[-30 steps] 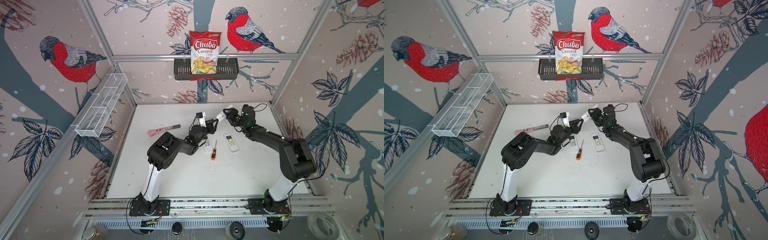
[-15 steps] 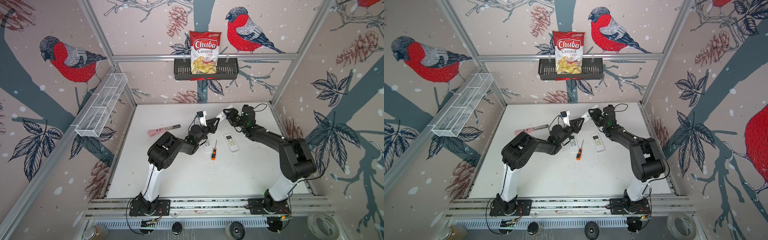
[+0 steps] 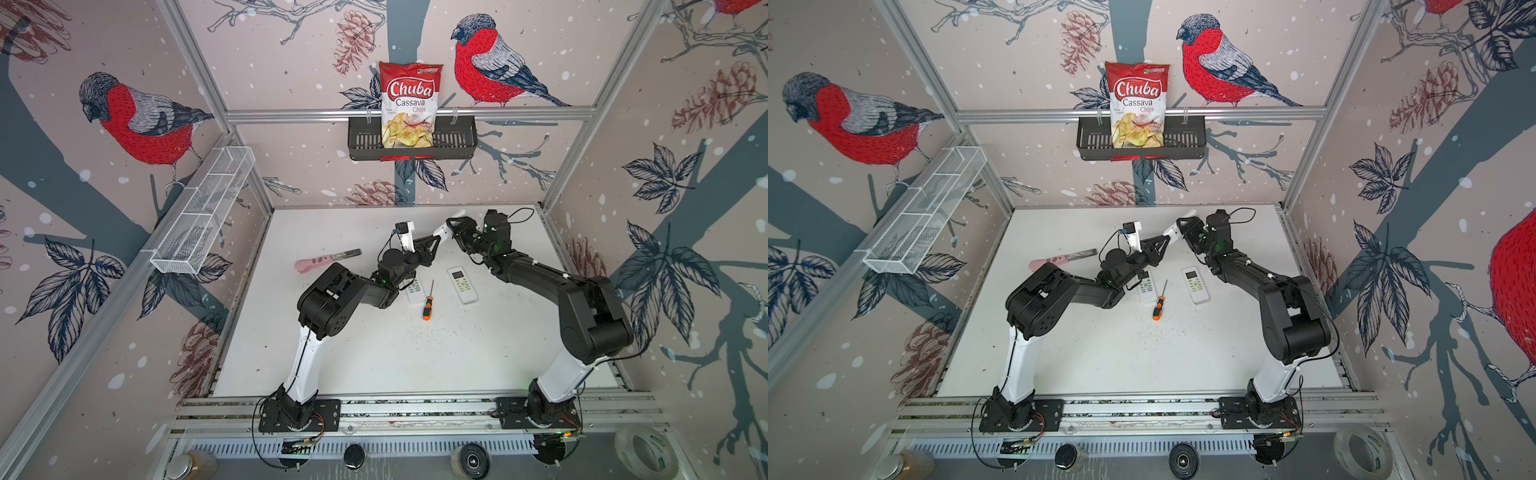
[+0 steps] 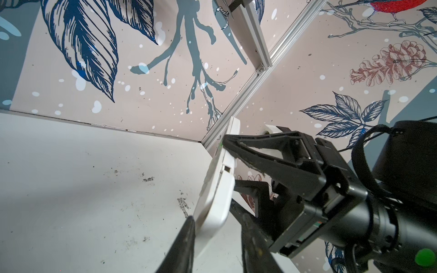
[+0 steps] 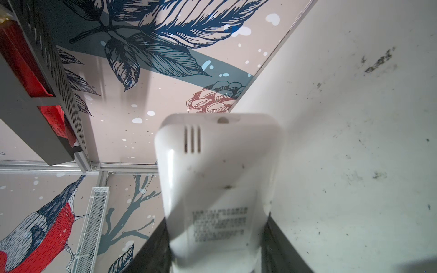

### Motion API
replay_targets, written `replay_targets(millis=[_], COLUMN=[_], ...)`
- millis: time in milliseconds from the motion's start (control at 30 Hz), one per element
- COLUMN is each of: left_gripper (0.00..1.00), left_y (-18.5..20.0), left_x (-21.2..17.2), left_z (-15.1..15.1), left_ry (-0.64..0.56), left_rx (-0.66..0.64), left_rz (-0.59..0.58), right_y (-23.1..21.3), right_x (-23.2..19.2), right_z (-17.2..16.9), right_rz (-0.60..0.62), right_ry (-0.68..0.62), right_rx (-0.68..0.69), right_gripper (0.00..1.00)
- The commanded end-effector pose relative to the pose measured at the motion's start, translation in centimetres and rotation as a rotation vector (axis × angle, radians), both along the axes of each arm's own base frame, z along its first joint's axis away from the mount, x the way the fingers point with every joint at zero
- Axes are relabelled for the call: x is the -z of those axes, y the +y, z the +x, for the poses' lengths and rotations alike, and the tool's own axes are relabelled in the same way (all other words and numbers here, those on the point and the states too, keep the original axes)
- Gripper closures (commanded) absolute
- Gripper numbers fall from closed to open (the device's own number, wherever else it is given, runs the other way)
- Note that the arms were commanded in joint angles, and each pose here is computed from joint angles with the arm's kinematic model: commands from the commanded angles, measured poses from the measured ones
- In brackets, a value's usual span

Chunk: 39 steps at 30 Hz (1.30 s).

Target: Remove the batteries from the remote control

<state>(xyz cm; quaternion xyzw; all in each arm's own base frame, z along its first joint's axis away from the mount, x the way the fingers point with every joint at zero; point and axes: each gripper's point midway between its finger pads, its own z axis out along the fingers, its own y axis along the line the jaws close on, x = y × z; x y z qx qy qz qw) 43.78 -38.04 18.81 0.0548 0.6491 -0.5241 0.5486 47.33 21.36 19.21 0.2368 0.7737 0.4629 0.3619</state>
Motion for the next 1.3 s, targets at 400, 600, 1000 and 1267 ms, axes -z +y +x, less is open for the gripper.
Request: replay_targets(millis=[400, 600, 1000, 1267], left_gripper=[0.68, 0.68, 0.70, 0.64], left_y=[-0.7, -0.8, -1.5, -1.8], left_x=[-0.9, -0.7, -0.8, -0.6], left_z=[-0.7, -0.3, 0.0, -0.1], left_ry=[-0.024, -0.020, -0.015, -0.014], left_rx=[0.027, 0.024, 0.035, 0.038], left_rz=[-0.033, -0.025, -0.030, -0.020], right_y=[0.0, 0.1, 0.2, 0.1], right_x=[-0.6, -0.8, -0.8, -0.4], right_z=[0.5, 0.4, 0.3, 0.4], right_rz=[0.003, 0.006, 0.003, -0.002], right_ry=[-0.038, -0.043, -0.042, -0.035], right_rx=[0.005, 0.001, -0.001, 0.000], right_gripper=[0.65, 0.65, 0.65, 0.65])
